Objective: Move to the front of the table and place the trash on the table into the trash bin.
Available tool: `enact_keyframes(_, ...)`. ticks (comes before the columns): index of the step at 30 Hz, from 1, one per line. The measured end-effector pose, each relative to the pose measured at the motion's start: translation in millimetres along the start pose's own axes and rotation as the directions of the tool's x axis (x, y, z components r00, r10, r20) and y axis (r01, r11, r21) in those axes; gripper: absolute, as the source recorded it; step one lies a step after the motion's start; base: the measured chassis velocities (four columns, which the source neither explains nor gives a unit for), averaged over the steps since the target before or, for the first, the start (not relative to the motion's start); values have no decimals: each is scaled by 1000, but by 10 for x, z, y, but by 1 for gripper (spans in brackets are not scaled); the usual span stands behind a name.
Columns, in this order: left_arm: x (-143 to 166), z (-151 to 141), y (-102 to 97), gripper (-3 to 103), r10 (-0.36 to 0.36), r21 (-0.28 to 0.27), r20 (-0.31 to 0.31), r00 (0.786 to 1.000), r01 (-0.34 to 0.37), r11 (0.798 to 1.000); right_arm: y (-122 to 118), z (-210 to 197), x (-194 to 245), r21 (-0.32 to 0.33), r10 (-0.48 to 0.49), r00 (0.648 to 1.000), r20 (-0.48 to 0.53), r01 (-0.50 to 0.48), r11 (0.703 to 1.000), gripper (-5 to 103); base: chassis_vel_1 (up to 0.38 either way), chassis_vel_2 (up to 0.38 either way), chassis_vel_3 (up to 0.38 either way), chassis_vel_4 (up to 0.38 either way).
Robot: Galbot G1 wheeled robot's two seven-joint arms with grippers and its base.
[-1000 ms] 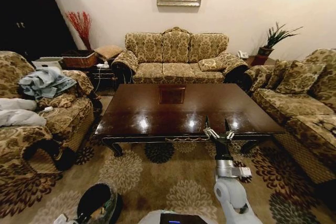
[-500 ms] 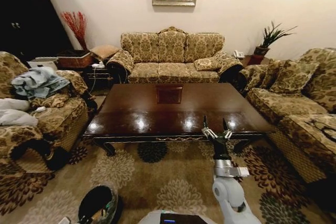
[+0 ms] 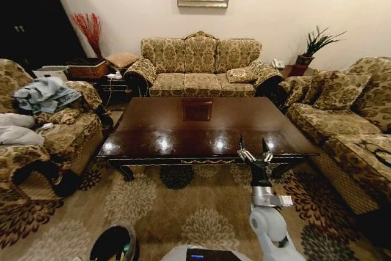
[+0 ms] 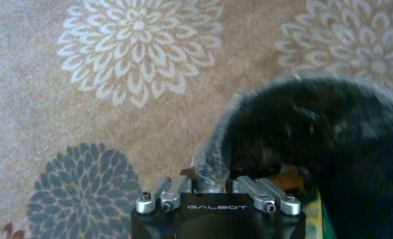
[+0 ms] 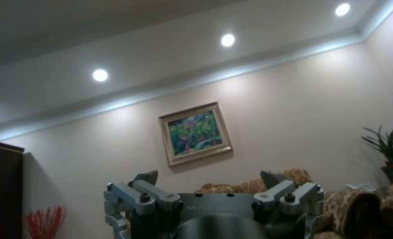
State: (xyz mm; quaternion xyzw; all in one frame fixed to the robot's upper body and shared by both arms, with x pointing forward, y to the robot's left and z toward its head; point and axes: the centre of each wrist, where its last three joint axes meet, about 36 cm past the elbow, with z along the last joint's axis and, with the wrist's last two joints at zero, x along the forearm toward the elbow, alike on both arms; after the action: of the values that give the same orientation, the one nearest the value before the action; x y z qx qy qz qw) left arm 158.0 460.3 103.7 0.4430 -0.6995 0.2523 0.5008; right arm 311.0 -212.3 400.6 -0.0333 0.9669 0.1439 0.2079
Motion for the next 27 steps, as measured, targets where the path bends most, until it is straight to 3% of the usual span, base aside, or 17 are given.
enact_keyframes(1,0,0,0,30,0,0,0,1000,0,1000,0,0,0,0,0,1000,0,0,1000,100,0,0,0,0)
enact_keyframes(3,11,15,33,41,-9,-21,-20,1000,8,1000,0,-8,-23,-3,0,1000,6,0,1000,100,0,0,0,0)
enact_keyframes(5,24,16,50,41,-11,-29,-30,1000,10,1000,0,-15,-40,-5,1,1000,10,-1,1000,100,0,0,0,0)
enact_keyframes(8,135,31,106,57,1,-77,-75,997,-7,997,-13,-41,-122,-18,7,1000,30,-7,1000,100,0,0,0,0)
enact_keyframes(9,135,31,106,57,1,-77,-75,997,-7,997,-13,-41,-122,-18,7,1000,30,-7,1000,100,0,0,0,0)
enact_keyframes(15,299,89,224,84,6,-113,-92,996,-17,993,-27,-7,-94,-46,18,999,32,-16,999,100,0,0,0,0)
enact_keyframes(16,299,89,224,84,6,-113,-92,996,-17,993,-27,-7,-94,-46,18,999,32,-16,999,100,0,0,0,0)
enact_keyframes(19,443,188,367,98,9,-139,-96,995,-22,990,-81,5,-75,-65,27,999,39,-24,998,100,0,0,0,0)
enact_keyframes(27,874,328,616,100,8,-160,-75,997,-20,987,-159,43,-57,-93,25,999,27,-23,995,100,0,0,0,0)
